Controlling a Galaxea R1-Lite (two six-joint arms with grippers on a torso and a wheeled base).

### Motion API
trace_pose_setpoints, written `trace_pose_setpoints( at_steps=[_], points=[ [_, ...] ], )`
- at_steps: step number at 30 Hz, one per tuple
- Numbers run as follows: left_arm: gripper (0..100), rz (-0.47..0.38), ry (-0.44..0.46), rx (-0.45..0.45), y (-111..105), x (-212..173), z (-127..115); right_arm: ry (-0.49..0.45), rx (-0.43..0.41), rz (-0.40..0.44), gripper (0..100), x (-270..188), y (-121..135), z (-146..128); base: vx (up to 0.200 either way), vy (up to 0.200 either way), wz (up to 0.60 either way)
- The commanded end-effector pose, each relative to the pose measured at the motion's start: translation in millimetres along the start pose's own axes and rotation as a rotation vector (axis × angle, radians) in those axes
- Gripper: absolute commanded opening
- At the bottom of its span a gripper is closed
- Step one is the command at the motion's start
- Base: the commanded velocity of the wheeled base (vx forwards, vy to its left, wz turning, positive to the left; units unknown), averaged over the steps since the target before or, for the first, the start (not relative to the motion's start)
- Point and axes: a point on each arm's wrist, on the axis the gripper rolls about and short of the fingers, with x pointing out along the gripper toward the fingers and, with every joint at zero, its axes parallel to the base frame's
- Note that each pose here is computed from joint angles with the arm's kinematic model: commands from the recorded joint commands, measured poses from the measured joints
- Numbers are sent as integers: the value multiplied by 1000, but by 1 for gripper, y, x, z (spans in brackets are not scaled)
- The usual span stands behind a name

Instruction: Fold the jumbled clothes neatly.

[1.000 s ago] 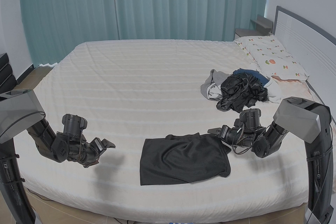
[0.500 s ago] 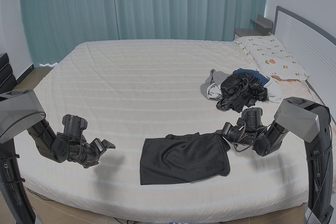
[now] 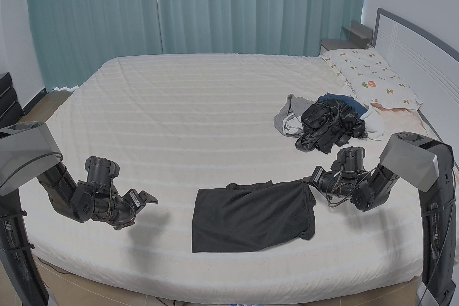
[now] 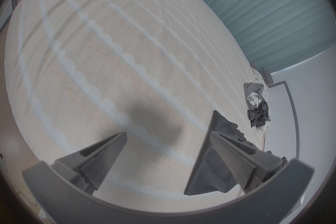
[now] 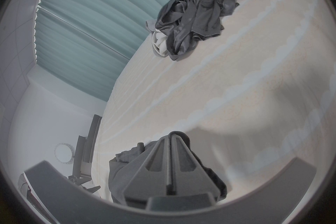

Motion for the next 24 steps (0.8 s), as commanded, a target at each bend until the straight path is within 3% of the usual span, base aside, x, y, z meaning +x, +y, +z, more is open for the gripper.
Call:
trace_pose_setpoints(
  at_steps=[1, 6, 14, 15, 24],
  points=[
    [100, 1, 2, -1, 0, 0, 0, 5, 6, -14, 0, -2, -3, -2, 0, 0, 0],
    [100, 1, 2, -1, 0, 0, 0, 44, 23, -56, 0, -5, -5, -5, 0, 0, 0],
    [100, 2, 3, -1, 0, 0, 0, 14, 25, -104, 0, -5, -10, -2, 0, 0, 0],
    [100, 2, 3, -1, 0, 0, 0, 15, 22, -104, 100, -5, -9, -3, 0, 0, 0],
    [100, 2, 3, -1, 0, 0, 0, -13, 15, -61, 100, -2, 1, 4, 0, 0, 0]
  ],
)
